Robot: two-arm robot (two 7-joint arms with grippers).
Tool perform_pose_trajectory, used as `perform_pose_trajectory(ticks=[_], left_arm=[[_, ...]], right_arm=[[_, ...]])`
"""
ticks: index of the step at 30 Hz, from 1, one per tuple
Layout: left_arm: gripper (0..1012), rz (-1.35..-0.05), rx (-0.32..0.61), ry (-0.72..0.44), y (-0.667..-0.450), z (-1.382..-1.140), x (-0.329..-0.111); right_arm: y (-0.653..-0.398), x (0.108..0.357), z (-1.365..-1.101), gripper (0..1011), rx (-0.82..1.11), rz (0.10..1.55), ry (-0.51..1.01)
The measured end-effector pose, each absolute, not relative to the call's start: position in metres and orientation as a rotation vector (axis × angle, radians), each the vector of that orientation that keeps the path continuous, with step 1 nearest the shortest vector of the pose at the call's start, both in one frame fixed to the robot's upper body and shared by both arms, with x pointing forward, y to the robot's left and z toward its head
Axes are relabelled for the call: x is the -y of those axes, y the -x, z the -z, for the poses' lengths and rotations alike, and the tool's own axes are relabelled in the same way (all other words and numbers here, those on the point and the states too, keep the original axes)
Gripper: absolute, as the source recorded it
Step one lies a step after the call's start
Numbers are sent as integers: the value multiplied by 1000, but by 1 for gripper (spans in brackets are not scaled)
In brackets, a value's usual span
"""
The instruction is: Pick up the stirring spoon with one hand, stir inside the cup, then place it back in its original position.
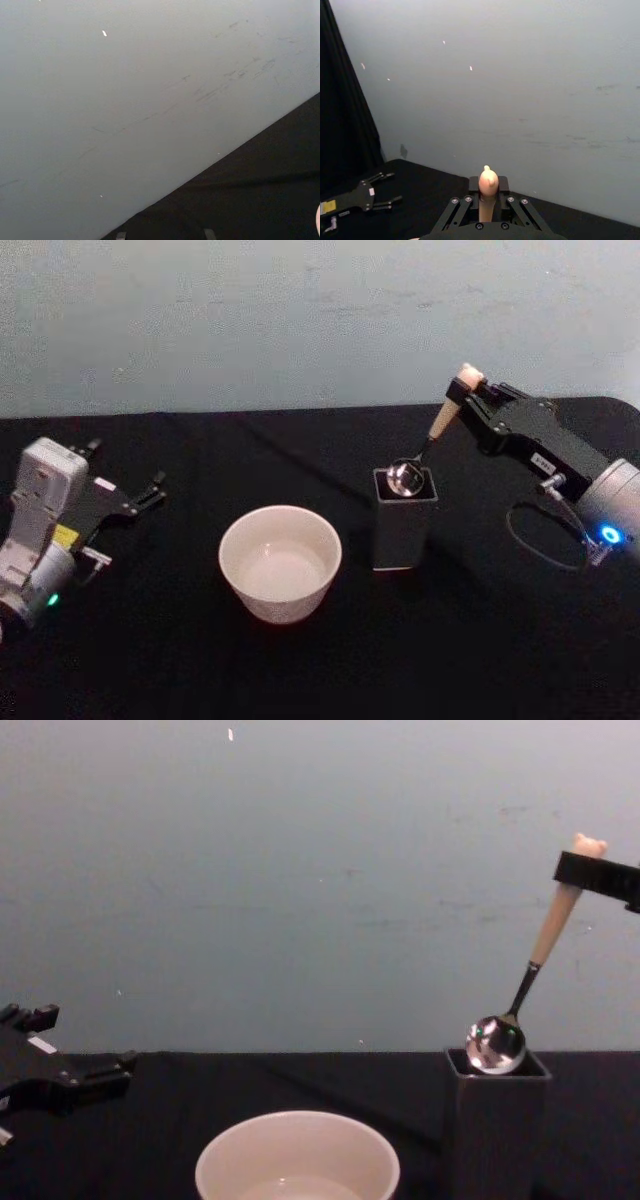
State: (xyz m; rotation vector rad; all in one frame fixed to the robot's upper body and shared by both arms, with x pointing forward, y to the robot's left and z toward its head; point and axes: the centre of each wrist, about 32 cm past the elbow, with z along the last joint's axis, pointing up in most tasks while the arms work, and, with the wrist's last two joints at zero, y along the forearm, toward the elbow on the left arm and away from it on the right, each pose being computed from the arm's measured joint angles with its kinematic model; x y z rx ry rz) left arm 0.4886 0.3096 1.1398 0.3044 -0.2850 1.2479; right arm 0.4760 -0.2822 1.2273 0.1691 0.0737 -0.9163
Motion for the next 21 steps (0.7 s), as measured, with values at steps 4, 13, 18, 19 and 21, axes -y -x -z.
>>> perform_pose_trajectory(ticks=[4,13,18,19,21], left_arm=[[1001,-1248,285,-304,-489,-1140,-310],[1001,-1248,285,-304,-489,-1140,-310],[1001,-1248,285,-304,-489,-1140,-310],[1002,-1248,285,-304,-489,-1140,-310],[1001,-1248,285,-304,-489,-1140,-310]], right_arm=[[-478,283,-1225,218,-78,926,-166],[-484,282,-1221,218,-91,929,-143],[-485,281,-1217,218,-104,929,-123],[-485,280,-1216,218,-106,928,-120],[-486,280,-1214,218,-112,928,-111]])
